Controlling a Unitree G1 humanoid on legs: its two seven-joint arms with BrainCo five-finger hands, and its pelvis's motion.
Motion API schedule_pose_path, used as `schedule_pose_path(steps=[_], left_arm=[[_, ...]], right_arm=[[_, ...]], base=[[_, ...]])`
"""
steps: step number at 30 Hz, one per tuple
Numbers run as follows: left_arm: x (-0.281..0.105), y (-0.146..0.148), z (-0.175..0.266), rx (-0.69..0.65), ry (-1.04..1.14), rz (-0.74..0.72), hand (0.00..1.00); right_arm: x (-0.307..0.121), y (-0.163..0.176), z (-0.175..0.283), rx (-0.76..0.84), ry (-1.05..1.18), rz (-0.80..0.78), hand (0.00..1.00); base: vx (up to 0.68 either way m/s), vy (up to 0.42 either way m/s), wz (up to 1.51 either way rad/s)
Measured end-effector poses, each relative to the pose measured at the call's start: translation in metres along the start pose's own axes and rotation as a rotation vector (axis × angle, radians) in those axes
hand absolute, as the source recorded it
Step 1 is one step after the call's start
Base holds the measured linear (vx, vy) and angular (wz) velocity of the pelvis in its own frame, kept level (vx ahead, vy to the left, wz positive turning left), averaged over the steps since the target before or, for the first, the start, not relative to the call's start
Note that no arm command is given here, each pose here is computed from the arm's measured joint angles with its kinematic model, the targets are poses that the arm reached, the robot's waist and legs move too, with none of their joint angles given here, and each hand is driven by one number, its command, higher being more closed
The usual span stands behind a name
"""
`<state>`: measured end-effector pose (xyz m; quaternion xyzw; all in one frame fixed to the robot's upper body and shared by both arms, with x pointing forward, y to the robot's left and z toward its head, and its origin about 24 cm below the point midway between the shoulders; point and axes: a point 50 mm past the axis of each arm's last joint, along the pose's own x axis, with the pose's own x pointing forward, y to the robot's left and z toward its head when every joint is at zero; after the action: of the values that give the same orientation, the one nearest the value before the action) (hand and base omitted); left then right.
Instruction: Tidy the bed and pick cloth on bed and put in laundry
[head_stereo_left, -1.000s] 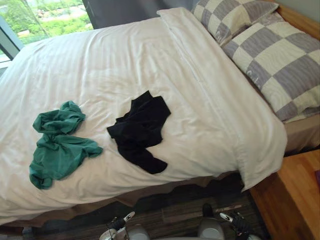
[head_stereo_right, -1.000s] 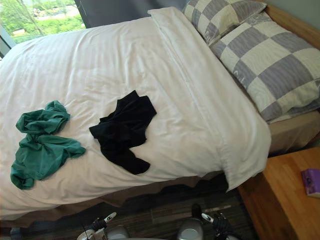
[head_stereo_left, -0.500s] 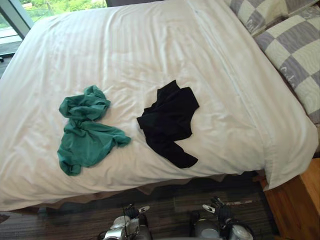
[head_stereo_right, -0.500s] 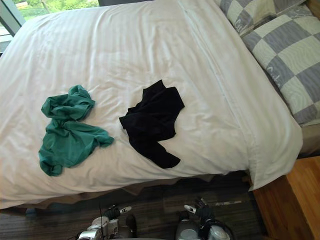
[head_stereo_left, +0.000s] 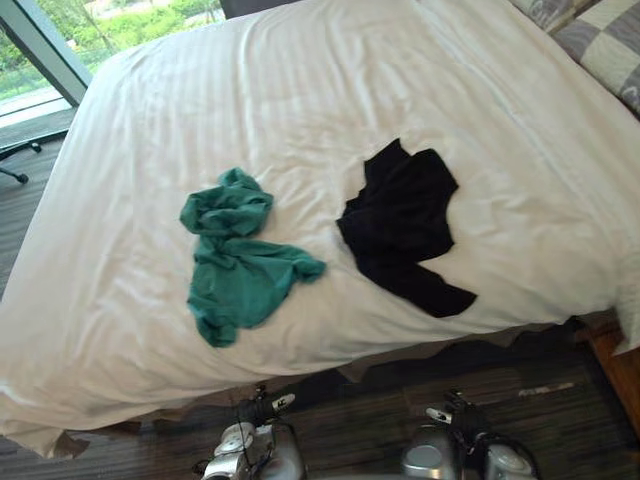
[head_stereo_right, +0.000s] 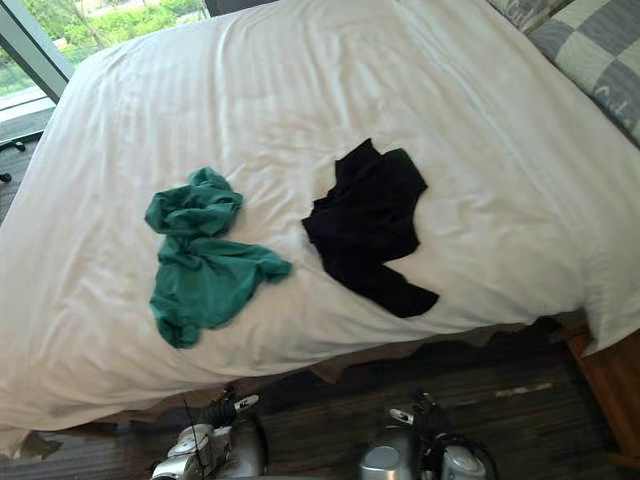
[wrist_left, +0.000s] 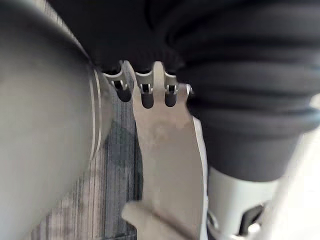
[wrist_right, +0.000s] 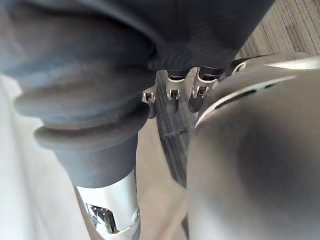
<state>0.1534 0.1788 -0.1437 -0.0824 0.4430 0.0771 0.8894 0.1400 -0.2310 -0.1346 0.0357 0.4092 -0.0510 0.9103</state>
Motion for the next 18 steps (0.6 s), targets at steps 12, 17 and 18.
schedule_pose_path(steps=[12, 17, 18], left_arm=[[0.001, -0.014, -0.004, 0.038, 0.065, 0.014, 0.0], [-0.001, -0.002, -0.009, -0.104, 0.078, 0.081, 0.0], [-0.002, 0.004, -0.013, -0.189, 0.089, 0.111, 0.0]], right_arm=[[0.01, 0.052, 0.019, -0.059, -0.094, 0.149, 0.0], [0.009, 0.04, 0.009, 0.141, -0.051, 0.026, 0.0], [0.008, 0.035, 0.006, 0.234, -0.045, -0.032, 0.0]], base=[[0.02, 0.208, -0.12], [0.03, 0.011, 0.06], [0.01, 0.025, -0.1]])
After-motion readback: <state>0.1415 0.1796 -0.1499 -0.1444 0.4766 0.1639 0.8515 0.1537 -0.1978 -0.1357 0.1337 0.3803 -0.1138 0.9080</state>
